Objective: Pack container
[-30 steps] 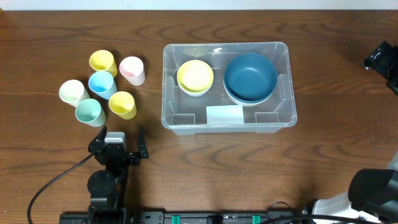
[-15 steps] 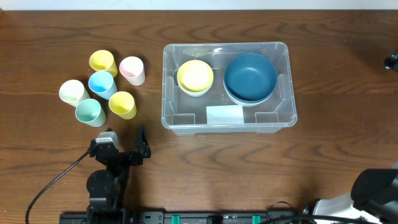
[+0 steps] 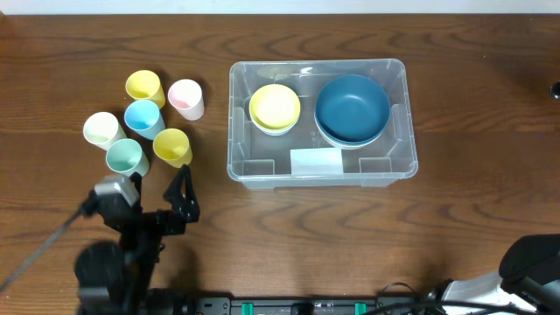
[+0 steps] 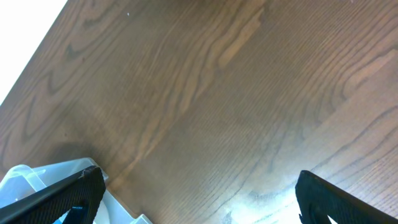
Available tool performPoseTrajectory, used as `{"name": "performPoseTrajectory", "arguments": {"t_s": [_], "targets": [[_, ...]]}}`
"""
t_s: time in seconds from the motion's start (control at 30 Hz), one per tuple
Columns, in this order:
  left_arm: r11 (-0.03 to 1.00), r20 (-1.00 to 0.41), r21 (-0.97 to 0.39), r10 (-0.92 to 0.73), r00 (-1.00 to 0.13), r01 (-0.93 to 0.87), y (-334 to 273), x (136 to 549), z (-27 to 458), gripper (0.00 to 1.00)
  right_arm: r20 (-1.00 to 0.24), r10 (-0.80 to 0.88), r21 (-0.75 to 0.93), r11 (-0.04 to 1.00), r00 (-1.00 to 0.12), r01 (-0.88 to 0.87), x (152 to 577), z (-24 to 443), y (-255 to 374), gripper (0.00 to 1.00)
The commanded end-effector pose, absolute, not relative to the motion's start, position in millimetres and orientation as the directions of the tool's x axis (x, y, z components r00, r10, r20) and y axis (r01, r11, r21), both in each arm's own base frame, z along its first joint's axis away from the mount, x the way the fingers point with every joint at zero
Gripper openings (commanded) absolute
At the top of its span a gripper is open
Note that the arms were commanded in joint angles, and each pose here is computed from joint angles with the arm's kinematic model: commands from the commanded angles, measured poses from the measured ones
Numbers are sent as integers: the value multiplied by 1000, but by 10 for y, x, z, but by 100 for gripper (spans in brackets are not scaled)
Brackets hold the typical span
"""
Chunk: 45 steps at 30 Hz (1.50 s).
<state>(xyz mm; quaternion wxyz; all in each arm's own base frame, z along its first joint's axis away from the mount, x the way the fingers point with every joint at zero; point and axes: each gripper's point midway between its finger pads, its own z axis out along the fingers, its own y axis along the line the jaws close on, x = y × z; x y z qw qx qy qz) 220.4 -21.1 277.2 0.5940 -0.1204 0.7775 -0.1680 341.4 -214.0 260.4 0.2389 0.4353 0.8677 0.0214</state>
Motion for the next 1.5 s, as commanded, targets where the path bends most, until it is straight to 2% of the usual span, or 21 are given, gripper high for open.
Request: {"name": "performPoseTrajectory", "arguments": {"t_s": [0.0, 0.17, 0.27, 0.43, 0.6, 0.7, 0.83, 0.93, 1.2, 1.4, 1.47], "targets": [[924, -856, -382, -357, -375, -8, -247, 2323, 3015, 98, -398, 758, 254, 632, -516, 732, 3440, 2620, -2141, 99], [936, -688, -331, -325, -649, -118, -249, 2494, 3036, 98, -399, 758, 254, 632, -516, 732, 3441, 2620, -2141, 99], [939, -573, -299, -317, -755, -167, -250, 2650, 2936, 98, -399, 758, 254, 632, -516, 732, 3441, 2620, -2141, 99], [943, -433, -259, -308, -847, -211, -256, 2939, 2511, 98, -399, 758, 254, 632, -516, 732, 3441, 2620, -2141, 99], [952, -244, -197, -281, -928, -236, -257, 3028, 1977, 98, -398, 758, 254, 632, -516, 732, 3440, 2620, -2140, 99], [957, -167, -171, -263, -950, -234, -258, 3088, 1732, 97, -398, 758, 254, 632, -516, 732, 3440, 2620, -2140, 99], [966, -115, -151, -227, -967, -209, -262, 3159, 1518, 85, -398, 758, 254, 632, -516, 732, 3440, 2620, -2140, 99], [973, -93, -138, -197, -976, -183, -255, 3212, 1389, 81, -399, 758, 254, 632, -516, 732, 3441, 2620, -2141, 99], [979, -85, -122, -174, -981, -163, -239, 3414, 1125, 79, -398, 758, 254, 632, -516, 732, 3440, 2620, -2140, 99], [988, -75, -57, -148, -986, -144, -139, 3510, 911, 79, -398, 758, 254, 632, -516, 732, 3440, 2620, -2140, 99], [990, -60, -51, -138, -989, -135, -133, 3523, 833, 74, -399, 758, 254, 632, -516, 732, 3441, 2620, -2141, 99]]}}
